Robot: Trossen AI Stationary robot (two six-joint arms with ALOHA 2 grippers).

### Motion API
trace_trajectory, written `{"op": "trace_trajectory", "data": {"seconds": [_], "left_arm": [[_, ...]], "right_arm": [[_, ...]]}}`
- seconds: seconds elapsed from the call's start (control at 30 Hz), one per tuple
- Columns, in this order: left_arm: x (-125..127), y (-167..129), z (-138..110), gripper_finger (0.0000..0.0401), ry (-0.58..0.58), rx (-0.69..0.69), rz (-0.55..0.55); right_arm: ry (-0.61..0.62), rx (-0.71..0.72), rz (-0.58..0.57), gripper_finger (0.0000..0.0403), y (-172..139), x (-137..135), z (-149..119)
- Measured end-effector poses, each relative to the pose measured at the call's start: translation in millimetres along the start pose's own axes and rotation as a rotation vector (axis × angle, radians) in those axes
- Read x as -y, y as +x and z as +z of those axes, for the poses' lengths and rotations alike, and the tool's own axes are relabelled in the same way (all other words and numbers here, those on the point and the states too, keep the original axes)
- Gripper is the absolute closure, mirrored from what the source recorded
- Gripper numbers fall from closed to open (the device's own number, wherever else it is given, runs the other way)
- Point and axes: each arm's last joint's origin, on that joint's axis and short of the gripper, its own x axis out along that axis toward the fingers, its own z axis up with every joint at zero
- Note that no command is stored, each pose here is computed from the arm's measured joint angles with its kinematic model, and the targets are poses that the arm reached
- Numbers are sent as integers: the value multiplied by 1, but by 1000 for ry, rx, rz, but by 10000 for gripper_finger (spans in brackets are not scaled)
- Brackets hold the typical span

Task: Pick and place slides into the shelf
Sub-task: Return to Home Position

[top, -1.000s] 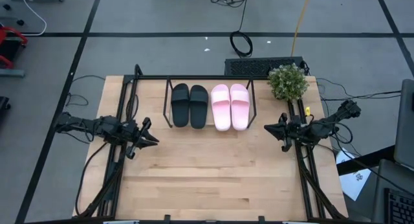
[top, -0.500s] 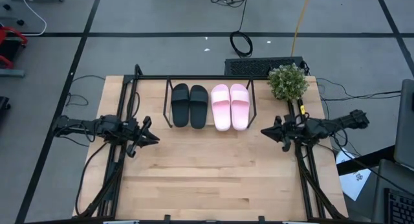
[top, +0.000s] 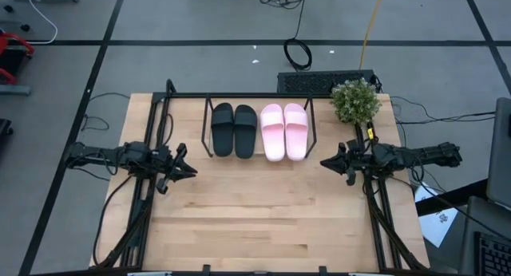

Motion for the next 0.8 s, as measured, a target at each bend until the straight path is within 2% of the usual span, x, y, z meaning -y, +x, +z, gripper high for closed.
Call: {"op": "trace_trajectory", "data": {"seconds": [0.13, 0.3, 0.53, 0.8], "left_arm": [[-1, 2, -2, 350, -7, -29, 8], [-2, 4, -5, 350, -90, -61, 19], [-2, 5, -5, 350, -156, -61, 21], [-2, 5, -4, 350, -153, -55, 20]], "right_arm": [[45, -62, 12, 394, 2, 1, -3], [42, -73, 3, 394, 3, 2, -4], [-21, 44, 83, 394, 3, -6, 7], [-4, 180, 167, 394, 1, -14, 20]]}}
